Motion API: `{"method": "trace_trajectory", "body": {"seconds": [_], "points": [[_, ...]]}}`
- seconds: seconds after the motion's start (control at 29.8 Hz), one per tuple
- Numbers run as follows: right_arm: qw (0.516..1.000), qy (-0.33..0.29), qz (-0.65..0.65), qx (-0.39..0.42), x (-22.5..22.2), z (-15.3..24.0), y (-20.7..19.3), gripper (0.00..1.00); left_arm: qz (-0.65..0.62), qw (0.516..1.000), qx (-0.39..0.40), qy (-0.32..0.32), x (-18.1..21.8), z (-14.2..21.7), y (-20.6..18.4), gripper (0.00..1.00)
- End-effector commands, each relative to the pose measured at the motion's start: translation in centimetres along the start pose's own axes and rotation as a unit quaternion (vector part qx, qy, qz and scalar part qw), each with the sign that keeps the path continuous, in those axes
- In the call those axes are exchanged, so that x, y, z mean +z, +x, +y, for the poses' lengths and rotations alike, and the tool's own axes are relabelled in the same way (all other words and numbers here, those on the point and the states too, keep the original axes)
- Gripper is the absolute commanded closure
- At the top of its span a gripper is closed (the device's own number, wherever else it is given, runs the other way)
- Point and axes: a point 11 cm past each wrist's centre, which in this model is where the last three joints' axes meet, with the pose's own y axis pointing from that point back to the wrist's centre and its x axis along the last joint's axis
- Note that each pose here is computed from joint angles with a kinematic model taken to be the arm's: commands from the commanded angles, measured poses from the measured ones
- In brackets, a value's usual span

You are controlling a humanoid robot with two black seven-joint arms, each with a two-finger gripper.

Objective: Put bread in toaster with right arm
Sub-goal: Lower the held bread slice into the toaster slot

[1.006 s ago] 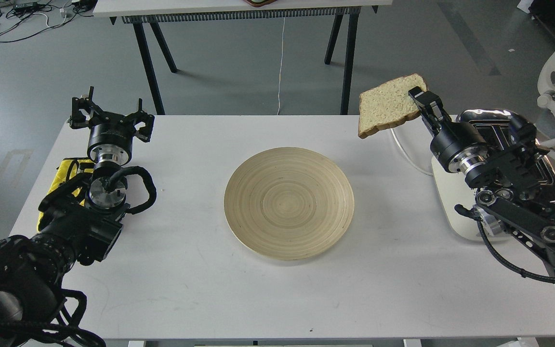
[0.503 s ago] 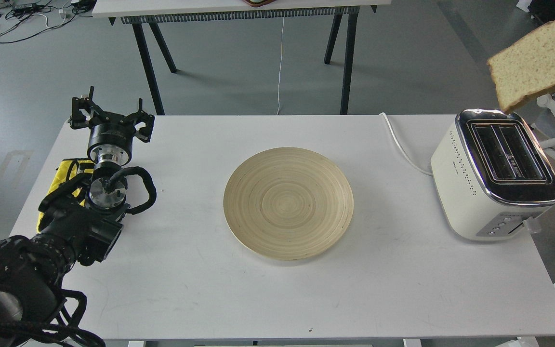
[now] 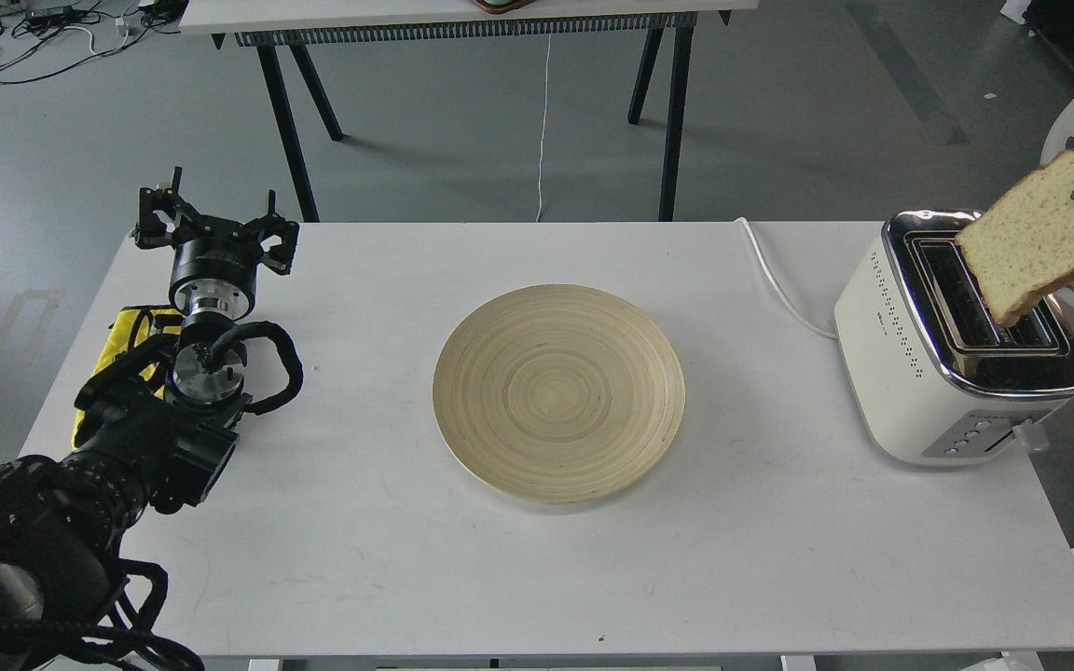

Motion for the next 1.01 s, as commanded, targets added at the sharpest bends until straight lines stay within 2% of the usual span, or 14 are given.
{"method": "trace_trajectory", "body": {"seconds": [0.0, 0.57, 0.97], "points": [[1.0, -0.007, 0.0, 0.002, 0.4, 0.1, 0.1, 0.99, 0.0, 1.0, 0.0, 0.0, 0.0, 0.0, 0.0, 0.0], [1.0, 0.01, -0.01, -0.007, -0.5, -1.5, -1.3, 0.99, 0.0, 1.0, 0.0, 0.0, 0.0, 0.0, 0.0, 0.0], [1.0, -0.008, -0.012, -0.002, 0.8, -2.0, -1.4, 0.99, 0.0, 1.0, 0.0, -0.001, 0.0, 0.0, 0.0, 0.0]]}}
